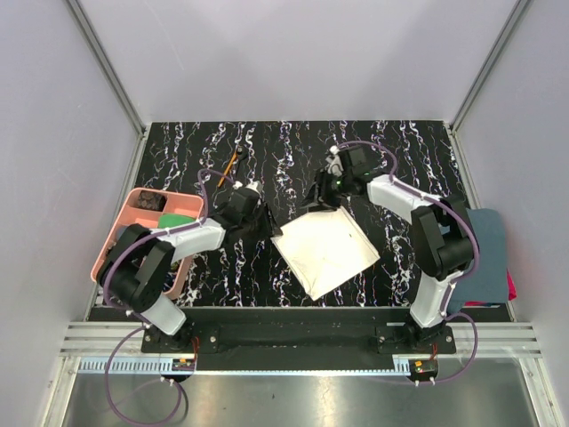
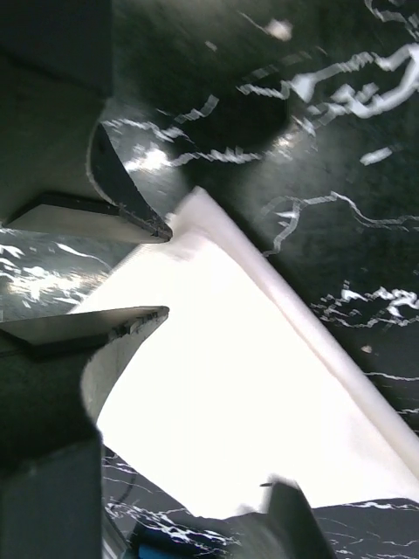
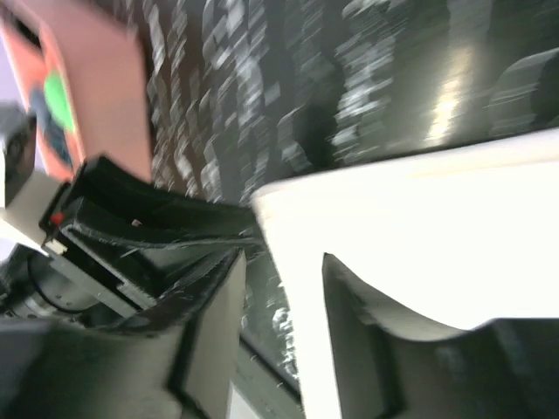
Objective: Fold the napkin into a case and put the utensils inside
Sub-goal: Fold the square-folded napkin at the center of the board.
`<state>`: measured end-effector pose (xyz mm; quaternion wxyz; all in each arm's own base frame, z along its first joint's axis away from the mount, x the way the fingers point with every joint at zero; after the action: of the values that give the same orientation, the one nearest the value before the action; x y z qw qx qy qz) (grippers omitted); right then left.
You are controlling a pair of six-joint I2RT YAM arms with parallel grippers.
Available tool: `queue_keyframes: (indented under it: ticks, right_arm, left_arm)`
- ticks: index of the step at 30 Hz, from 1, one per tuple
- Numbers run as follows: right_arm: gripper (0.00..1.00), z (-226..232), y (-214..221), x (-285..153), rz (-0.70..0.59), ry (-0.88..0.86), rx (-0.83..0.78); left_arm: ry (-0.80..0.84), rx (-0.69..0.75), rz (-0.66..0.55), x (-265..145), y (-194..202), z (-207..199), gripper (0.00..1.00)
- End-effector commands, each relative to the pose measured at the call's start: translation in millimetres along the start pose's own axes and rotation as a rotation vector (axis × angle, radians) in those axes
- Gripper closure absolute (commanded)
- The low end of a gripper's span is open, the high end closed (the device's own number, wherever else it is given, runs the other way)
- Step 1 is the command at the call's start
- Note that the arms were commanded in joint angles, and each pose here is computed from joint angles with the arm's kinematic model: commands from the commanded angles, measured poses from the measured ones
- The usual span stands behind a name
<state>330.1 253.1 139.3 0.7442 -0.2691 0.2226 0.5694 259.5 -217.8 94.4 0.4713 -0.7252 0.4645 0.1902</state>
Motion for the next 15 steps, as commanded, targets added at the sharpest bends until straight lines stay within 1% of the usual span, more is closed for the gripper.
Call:
queue_keyframes:
  ticks: [1, 4, 5, 7, 8, 11, 13, 15]
  right_arm:
    - [0.59, -25, -24, -20, -0.061, 0.067, -0.041]
    - [0.66, -35, -40, -21, -0.083, 0.077, -0.038]
    - [0.70, -38, -46, -19, -0.084, 0.076, -0.036]
    - [0.72, -45, -53, -21, -0.090, 0.081, -0.025]
    - [0.73, -48, -55, -22, -0.091, 0.082, -0.020]
    - [0.73, -53, -58, -26, -0.101, 0.086, -0.021]
    - [0.72, -55, -58, -30, -0.098, 0.089, -0.020]
    - [0.71, -57, -55, -34, -0.097, 0.094, -0.021]
  left_arm:
    - [0.068, 0.006, -0.061, 14, -25, -20, 0.63]
    - [0.046, 0.005, -0.053, 18, -24, -15, 0.64]
    - [0.046, 0.005, -0.051, 18, -23, -15, 0.64]
    - [0.069, 0.015, -0.045, 14, -20, -19, 0.66]
    - [0.095, 0.036, -0.055, 7, -20, -30, 0.66]
    - [0.103, 0.072, -0.067, -14, -17, -48, 0.66]
    - [0.067, 0.075, -0.120, -26, -19, -51, 0.65]
    - [0.066, 0.085, -0.177, -41, -19, -57, 0.64]
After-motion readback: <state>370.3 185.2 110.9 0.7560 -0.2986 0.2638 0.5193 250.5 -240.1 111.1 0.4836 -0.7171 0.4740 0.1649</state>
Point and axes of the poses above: each gripper's point midway between its finger pads, its own x axis out along the fingers, its own z axis along the line the jaws close on, y = z × x, the point moved 6 cm from there along -x, back along the fingers, and after that the axes turned 8 degrees about x, right-handed, at the moved point
